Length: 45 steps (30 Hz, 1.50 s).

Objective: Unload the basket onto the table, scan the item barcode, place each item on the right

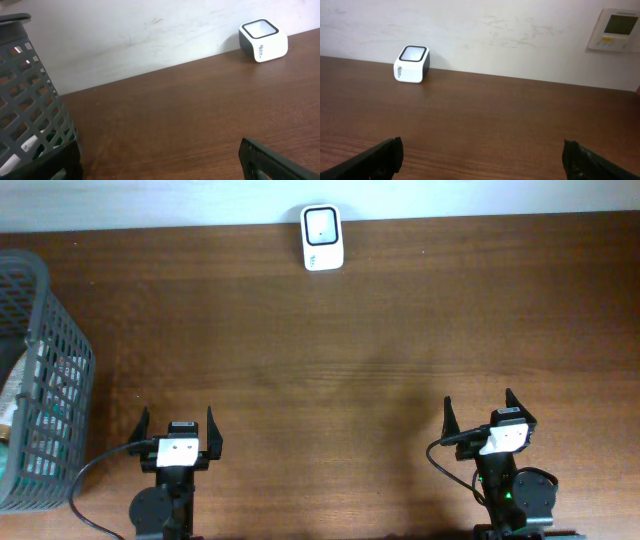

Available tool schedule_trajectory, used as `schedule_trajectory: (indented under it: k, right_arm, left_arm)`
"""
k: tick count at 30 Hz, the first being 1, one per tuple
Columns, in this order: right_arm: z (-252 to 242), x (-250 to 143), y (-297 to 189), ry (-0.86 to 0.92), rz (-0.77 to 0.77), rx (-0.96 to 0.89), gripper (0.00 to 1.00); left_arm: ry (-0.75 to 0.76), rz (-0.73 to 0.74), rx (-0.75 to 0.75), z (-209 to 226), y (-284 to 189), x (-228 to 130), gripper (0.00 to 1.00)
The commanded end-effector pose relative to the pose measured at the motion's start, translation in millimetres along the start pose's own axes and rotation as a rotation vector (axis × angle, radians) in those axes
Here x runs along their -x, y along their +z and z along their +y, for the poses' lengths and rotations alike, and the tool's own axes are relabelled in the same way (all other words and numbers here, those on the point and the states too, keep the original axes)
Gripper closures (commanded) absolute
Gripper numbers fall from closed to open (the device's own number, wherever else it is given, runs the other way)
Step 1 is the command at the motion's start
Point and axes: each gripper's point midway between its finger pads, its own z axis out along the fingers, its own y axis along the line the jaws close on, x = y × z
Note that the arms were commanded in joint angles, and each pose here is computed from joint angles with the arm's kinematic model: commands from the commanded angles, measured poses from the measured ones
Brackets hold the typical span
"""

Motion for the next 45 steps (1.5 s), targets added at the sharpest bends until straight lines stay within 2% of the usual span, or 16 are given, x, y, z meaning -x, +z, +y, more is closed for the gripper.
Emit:
schedule_trajectory:
  k: [1, 29, 32, 34, 42, 45]
  right_arm:
    - [-1.8, -4.4, 0.4, 0.009, 0.010, -0.008, 0.02]
    - [-1.8, -4.4, 0.4, 0.009, 0.010, -0.008, 0.02]
    - [-1.9, -4.3, 0.4, 0.009, 0.010, -0.009, 0.02]
    - [-1.8, -4.4, 0.4, 0.009, 0.010, -0.008, 0.02]
    - [-1.9, -4.3, 0.4, 0.009, 0.010, -0.008, 0.02]
    - [-1.9, -4.3, 0.4, 0.009, 0.010, -0.008, 0.02]
  left_arm:
    - [0.012, 0.002, 0.015, 2.4, -0.4, -0.9, 0.01]
    - [0.010, -0.023, 0.014, 2.8, -0.5, 5.3, 0.01]
    - [0.009, -0.172, -0.128, -19.4, -5.0, 38.2, 0.01]
    - [-0.045, -0.219, -0.120, -15.6, -7.3, 50.9, 0.01]
    - [-0.061, -0.227, -0.117, -1.3, -14.1, 98.2, 0.01]
    - [-0.063, -0.199, -0.125, 7.2, -9.5, 128.5, 0.01]
